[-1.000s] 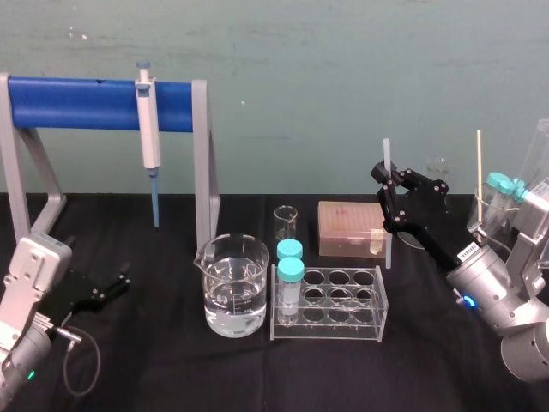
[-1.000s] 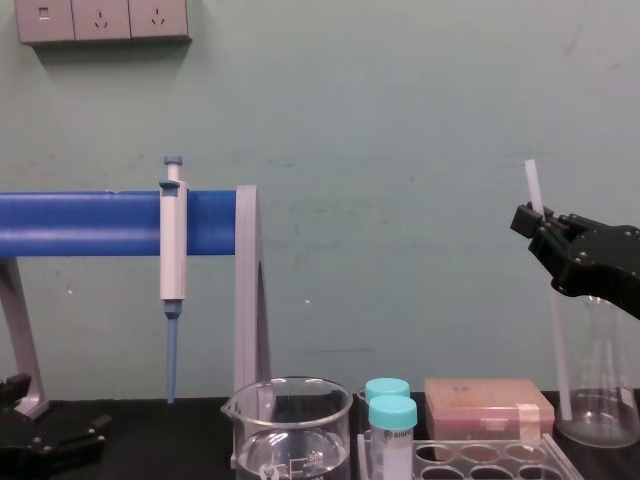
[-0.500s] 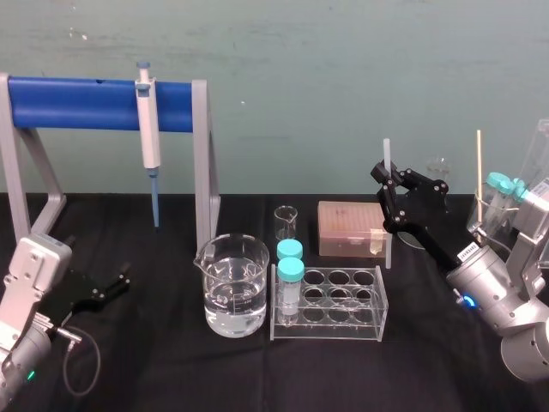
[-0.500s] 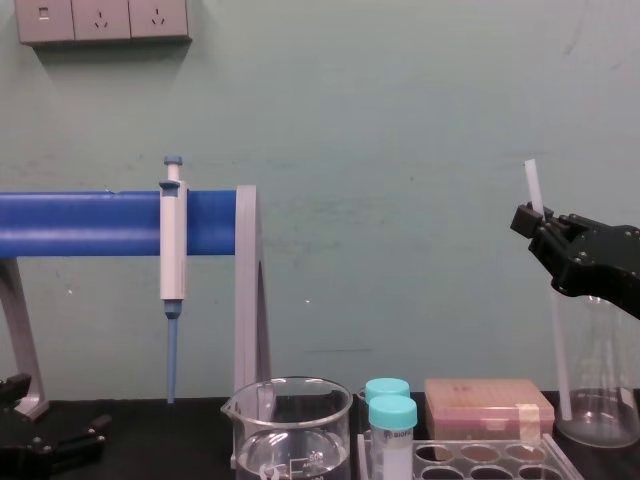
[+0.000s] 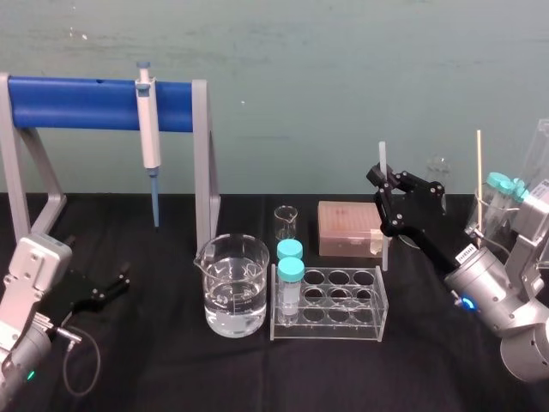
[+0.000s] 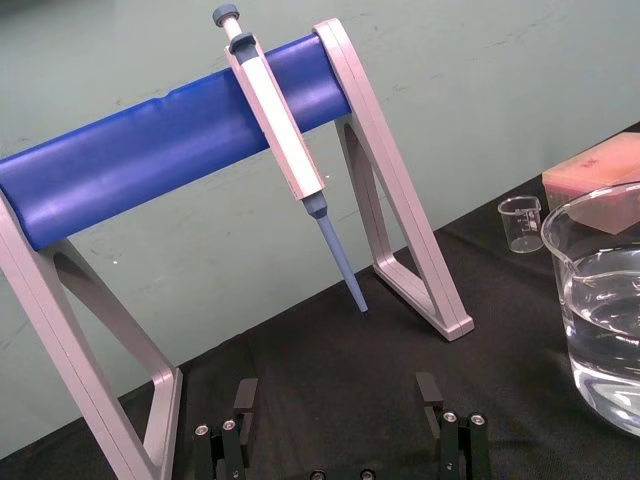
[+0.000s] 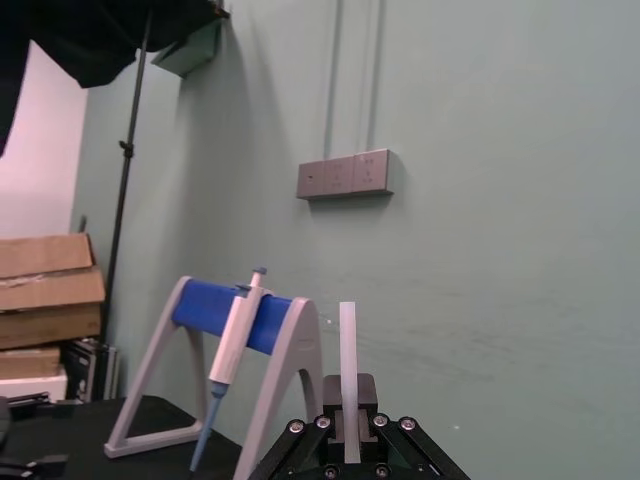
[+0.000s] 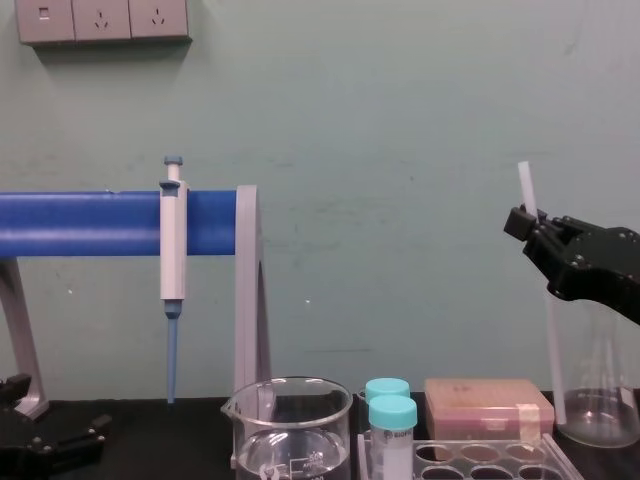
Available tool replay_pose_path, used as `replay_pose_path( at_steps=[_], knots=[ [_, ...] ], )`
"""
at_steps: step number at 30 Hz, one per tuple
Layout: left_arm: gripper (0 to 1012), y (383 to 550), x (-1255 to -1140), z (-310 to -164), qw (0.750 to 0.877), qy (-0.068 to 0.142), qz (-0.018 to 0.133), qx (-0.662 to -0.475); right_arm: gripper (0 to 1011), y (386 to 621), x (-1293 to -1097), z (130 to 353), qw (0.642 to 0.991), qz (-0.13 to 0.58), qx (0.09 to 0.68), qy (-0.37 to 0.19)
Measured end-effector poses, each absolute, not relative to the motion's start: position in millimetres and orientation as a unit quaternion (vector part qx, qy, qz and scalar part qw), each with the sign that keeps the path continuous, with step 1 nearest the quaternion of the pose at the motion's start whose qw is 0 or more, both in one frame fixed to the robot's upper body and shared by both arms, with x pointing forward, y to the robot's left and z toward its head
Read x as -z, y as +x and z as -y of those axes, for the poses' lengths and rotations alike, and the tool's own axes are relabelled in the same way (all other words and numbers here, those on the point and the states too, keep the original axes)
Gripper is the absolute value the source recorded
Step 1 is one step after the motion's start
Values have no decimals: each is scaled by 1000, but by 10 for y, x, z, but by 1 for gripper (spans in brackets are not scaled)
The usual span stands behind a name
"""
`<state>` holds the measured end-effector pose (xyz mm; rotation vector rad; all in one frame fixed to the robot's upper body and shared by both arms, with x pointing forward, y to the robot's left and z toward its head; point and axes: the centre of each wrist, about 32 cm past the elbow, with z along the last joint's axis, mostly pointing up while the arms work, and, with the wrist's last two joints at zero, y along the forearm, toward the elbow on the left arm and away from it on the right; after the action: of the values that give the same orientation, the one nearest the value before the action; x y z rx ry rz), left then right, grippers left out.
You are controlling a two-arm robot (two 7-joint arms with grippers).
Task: Pick up the stirring rod with one hand, then place it down.
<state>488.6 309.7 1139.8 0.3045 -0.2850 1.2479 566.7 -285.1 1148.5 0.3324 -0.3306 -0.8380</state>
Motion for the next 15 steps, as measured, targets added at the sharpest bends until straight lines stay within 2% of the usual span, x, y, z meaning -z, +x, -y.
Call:
replay_pose_path(
  at_steps=[15],
  knots=[
    [1000,4886,-11398,-3097,791,141,132,-580,72,5649,-11464,2833,902,140,379,154]
  ],
)
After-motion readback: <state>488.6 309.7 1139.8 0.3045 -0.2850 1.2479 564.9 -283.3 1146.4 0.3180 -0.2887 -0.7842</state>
